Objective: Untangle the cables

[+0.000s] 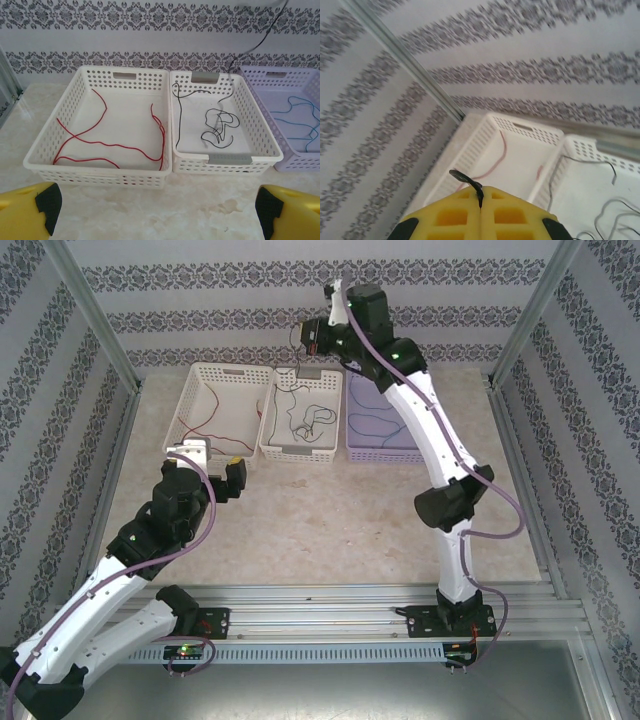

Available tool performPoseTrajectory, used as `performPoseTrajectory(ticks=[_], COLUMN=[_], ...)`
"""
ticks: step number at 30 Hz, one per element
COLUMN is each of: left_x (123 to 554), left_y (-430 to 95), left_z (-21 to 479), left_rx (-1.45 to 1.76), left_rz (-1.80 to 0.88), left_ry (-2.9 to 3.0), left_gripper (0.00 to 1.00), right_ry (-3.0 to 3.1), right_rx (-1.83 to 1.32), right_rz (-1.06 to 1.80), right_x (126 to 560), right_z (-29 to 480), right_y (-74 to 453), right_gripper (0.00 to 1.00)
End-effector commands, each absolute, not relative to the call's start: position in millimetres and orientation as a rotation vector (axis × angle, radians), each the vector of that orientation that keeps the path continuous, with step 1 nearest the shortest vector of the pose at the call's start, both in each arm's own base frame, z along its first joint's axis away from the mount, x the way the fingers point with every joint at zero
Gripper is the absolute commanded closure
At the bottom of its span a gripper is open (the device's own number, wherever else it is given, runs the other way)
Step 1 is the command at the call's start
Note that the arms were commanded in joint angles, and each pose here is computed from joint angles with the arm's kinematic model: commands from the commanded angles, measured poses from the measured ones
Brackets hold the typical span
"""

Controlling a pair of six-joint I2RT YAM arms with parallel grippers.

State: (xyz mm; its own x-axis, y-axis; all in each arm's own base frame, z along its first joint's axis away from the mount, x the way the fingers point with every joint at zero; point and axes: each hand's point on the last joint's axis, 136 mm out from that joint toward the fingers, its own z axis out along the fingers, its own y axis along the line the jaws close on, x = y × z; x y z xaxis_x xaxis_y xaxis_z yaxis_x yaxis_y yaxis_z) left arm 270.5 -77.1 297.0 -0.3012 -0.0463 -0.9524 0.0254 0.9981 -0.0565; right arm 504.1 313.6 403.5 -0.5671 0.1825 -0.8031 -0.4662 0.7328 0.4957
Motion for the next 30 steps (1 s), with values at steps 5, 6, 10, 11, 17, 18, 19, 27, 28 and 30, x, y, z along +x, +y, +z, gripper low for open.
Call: performPoseTrajectory(ticks=[5,6,10,11,17,18,19,27,28,30], left_x=[271,271,271,271,270,270,270,271,271,271], left_y=[-70,-70,-70,-70,-70,-70,-70,-69,-68,-68], left_z=[306,306,305,305,306,306,307,304,304,304], left_rx=[-0.03,-0.029,-0.022,-0.022,-0.017,-0.016,-0.017,-0.015,-0.016,-0.017], left_rz=[-0.034,-0.032,-0.029,-0.03,-0.032,-0.031,-0.029,-0.012,-0.011,-0.007], left_ry=[1.838,1.839,1.843,1.842,1.841,1.841,1.839,1.846,1.844,1.843], left_gripper=[0.0,0.0,0.0,0.0,0.0,0.0,0.0,0.0,0.0,0.0], right_ry=[2.168,2.191,2.275,2.288,2.341,2.349,2.352,2.089,2.046,1.946], right_rx=[-0.224,-0.216,-0.164,-0.169,-0.166,-0.166,-0.17,-0.38,-0.404,-0.434], right_rz=[0.728,0.721,0.699,0.693,0.627,0.62,0.618,0.47,0.424,0.338], right_x=[540,543,545,543,536,533,530,477,469,452], right_z=[310,301,272,268,259,260,264,374,385,406], right_y=[307,306,300,301,295,294,293,293,290,280], right_gripper=[1.0,1.0,0.81,0.8,0.67,0.66,0.66,0.48,0.45,0.41])
